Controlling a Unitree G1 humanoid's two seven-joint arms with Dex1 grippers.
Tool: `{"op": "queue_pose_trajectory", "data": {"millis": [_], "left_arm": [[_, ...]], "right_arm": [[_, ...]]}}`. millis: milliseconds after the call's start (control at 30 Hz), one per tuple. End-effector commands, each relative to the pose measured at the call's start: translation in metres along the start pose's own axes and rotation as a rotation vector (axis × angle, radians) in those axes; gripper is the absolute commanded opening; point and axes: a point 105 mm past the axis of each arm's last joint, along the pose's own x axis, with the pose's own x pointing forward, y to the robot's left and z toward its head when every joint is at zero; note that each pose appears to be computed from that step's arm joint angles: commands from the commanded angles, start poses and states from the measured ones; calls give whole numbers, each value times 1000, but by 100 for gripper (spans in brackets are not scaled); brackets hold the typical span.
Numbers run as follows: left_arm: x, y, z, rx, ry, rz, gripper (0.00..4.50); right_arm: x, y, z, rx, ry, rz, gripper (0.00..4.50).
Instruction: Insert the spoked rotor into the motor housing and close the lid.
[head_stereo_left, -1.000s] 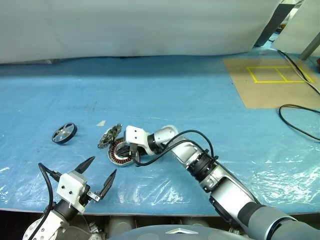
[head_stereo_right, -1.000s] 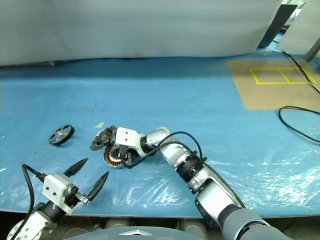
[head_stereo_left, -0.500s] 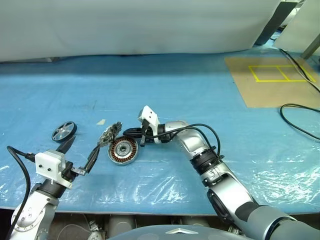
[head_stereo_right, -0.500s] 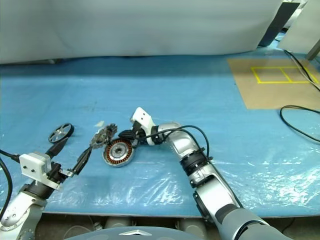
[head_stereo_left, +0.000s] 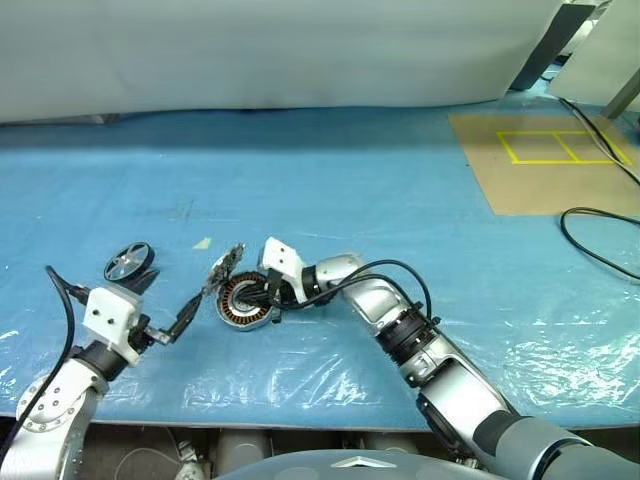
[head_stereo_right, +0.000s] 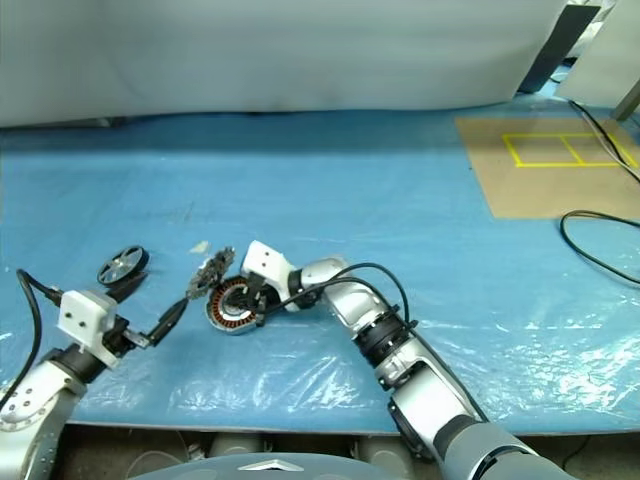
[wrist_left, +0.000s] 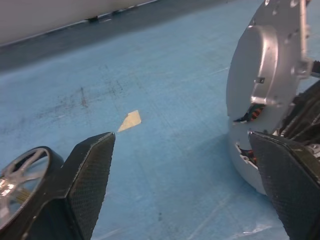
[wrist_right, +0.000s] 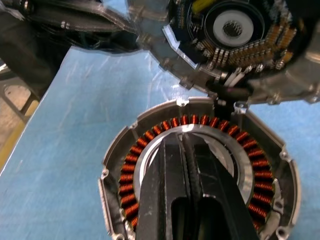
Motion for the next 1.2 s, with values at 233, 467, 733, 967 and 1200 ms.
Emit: {"op": "queue_pose_trajectory", "data": {"millis": [233, 467, 733, 967, 1200], "left_arm": [[-9, 0, 6, 36, -29, 30, 450], [-11, 1, 3, 37, -29, 38, 450], [-7, 1, 1, 45, -34, 27, 450], [-10, 0, -4, 42, -24, 29, 450], [-11, -1, -6, 42, -20, 29, 450]], "right_arm": [[10, 22, -38, -82, 242, 145, 4], [2, 16, -10, 5, 53, 120, 4], [-1, 1, 15, 136, -120, 57, 4], [1, -9, 14, 94, -96, 2, 4], [1, -1, -23, -32, 106, 37, 4]]}}
